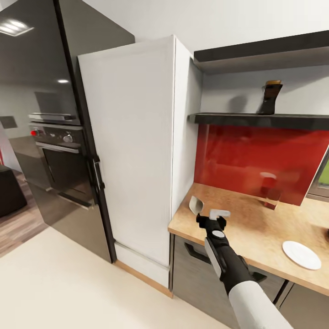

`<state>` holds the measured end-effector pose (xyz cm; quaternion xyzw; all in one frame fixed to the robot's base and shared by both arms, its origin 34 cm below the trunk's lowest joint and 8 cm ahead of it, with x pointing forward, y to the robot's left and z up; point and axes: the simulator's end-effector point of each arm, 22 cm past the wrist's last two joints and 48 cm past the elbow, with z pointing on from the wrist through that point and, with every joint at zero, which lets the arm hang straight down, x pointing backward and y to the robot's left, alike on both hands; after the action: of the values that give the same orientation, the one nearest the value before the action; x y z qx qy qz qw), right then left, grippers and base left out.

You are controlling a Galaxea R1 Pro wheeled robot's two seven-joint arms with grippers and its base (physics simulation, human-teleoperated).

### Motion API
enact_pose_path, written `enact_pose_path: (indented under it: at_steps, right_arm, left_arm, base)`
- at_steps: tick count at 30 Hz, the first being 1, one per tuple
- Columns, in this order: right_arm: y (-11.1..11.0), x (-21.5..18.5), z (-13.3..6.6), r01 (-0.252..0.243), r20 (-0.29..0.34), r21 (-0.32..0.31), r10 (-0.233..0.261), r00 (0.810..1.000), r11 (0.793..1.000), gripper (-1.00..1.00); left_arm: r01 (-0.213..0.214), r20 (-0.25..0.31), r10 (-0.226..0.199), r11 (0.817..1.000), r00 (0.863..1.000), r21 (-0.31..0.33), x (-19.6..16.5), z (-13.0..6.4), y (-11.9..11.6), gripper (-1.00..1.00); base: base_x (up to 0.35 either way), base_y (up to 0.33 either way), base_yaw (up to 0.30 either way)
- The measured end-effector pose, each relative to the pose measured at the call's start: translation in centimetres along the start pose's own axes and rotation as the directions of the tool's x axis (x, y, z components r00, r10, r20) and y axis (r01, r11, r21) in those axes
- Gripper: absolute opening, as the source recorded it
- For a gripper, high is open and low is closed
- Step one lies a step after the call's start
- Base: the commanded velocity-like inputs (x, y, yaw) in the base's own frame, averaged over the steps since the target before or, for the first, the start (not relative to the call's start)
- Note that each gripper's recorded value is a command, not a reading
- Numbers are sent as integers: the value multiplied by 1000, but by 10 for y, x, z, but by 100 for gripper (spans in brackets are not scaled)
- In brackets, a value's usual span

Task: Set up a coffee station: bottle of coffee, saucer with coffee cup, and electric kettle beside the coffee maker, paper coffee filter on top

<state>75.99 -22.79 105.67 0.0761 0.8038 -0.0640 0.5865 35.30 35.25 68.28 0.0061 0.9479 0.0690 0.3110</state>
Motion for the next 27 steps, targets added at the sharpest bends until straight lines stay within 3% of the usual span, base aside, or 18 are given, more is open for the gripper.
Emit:
enact_pose_path:
  at_steps: [13, 18, 27]
  right_arm:
    - [-3, 9, 4, 12, -24, 14, -12, 1000, 1000, 100]
    - [-6, 35, 6, 29, -76, 19, -28, 997, 999, 100]
    - [-14, 64, 8, 54, -135, 27, -50, 990, 998, 100]
  left_arm:
    - [-1, -4, 1, 1000, 1000, 1, 3, -1, -1, 100]
    - [0, -6, 0, 1000, 1000, 1, 4, -1, 0, 100]
    - [-1, -12, 1, 1000, 1000, 0, 6, -2, 1, 100]
  base:
    - [314, 79, 0]
    - [311, 144, 0]
    - [68, 51, -171]
